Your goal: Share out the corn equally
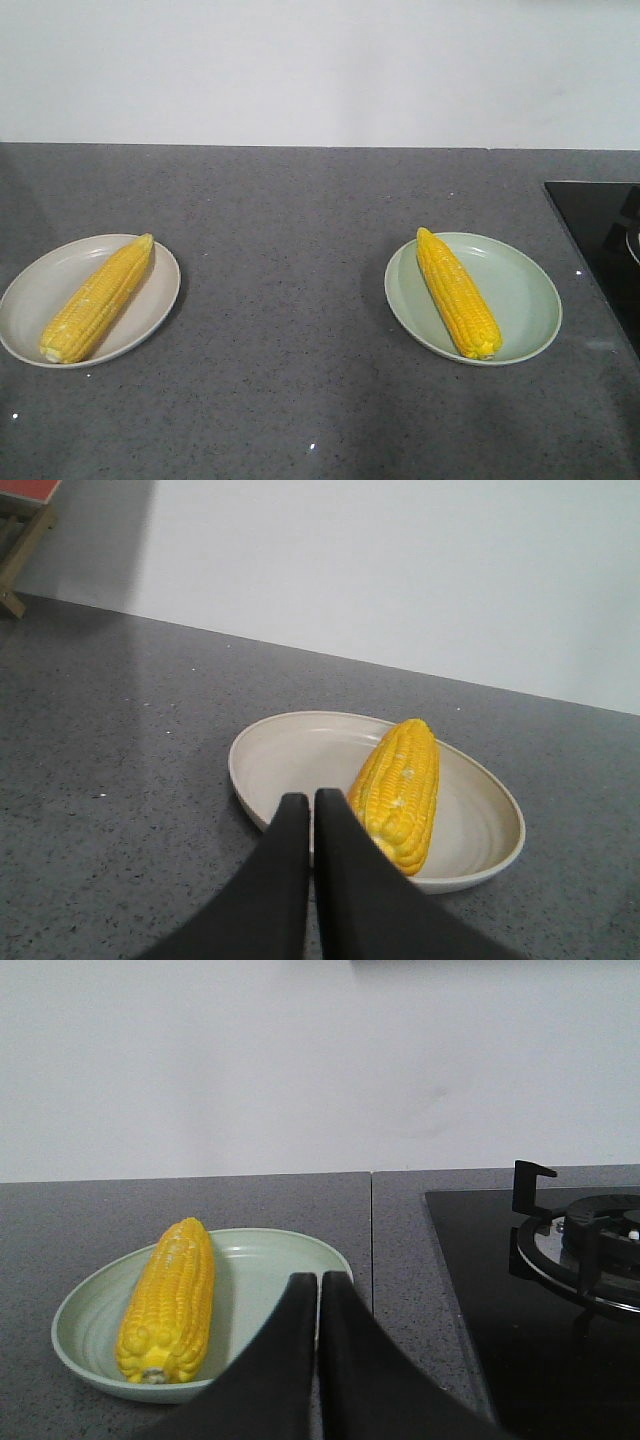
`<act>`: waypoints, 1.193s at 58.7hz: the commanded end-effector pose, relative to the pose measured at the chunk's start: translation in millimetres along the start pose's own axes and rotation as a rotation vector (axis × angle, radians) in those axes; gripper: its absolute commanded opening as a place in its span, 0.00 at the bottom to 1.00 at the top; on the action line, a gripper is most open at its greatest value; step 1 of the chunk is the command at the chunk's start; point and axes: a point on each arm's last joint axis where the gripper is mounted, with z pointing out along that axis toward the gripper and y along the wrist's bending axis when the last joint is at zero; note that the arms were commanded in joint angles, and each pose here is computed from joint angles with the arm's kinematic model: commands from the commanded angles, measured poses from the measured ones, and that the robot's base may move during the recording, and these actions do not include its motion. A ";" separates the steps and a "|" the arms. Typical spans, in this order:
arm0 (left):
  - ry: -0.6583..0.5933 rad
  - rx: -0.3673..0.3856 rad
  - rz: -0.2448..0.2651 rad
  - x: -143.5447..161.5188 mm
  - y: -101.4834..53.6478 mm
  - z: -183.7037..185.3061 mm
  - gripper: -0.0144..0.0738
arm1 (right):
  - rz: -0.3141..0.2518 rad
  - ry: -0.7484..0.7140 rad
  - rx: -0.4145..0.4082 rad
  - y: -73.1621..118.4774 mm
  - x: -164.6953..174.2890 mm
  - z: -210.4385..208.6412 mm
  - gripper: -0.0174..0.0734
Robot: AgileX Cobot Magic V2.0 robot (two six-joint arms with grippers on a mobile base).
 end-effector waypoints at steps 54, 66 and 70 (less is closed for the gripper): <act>-0.102 0.026 -0.011 -14.0 -3.5 -3.0 0.16 | -0.002 -0.115 -0.016 1.6 -5.7 -0.5 0.19; -0.102 0.026 -0.011 -14.0 -3.5 -3.0 0.16 | -0.002 -0.114 -0.015 1.6 -5.6 -0.5 0.19; -0.102 0.026 -0.011 -14.0 -3.5 -3.0 0.16 | -0.002 -0.114 -0.015 1.6 -5.6 -0.5 0.19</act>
